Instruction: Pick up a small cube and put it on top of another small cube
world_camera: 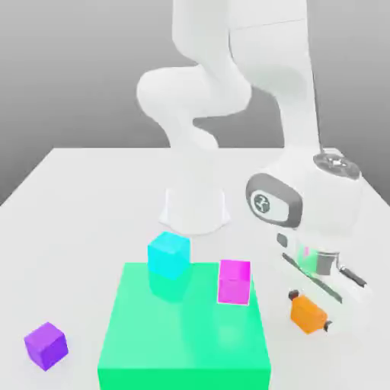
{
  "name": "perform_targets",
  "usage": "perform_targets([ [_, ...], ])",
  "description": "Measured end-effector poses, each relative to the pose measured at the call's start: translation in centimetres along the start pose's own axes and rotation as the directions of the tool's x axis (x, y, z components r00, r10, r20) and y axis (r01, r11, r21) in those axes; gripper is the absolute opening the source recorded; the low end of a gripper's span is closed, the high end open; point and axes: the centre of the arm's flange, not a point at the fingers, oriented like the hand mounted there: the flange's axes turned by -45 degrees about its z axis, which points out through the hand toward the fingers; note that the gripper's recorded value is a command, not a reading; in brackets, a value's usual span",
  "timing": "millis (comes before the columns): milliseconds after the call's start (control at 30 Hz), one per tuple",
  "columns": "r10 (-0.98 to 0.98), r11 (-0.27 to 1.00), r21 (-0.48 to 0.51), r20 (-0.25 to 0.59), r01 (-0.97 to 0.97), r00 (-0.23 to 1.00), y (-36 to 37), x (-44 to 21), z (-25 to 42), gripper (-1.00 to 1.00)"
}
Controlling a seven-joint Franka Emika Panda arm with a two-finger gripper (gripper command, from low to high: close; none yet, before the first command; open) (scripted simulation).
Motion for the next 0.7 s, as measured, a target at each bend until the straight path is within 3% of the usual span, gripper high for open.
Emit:
perform_targets([
  [133, 0.000, 1.000, 0.001, 0.000, 0.000, 1.000, 0.0, 0.0, -0.1, -1.00],
  [367, -0.010, 1.000, -0.007, -0.001, 0.010, 1.000, -0.6, 0.6, -6.1, -1.00],
  [700, -0.016, 0.997, -0.068, 0.075, 0.021, 0.997, -4.1, 12.7, -12.9, -1.00],
])
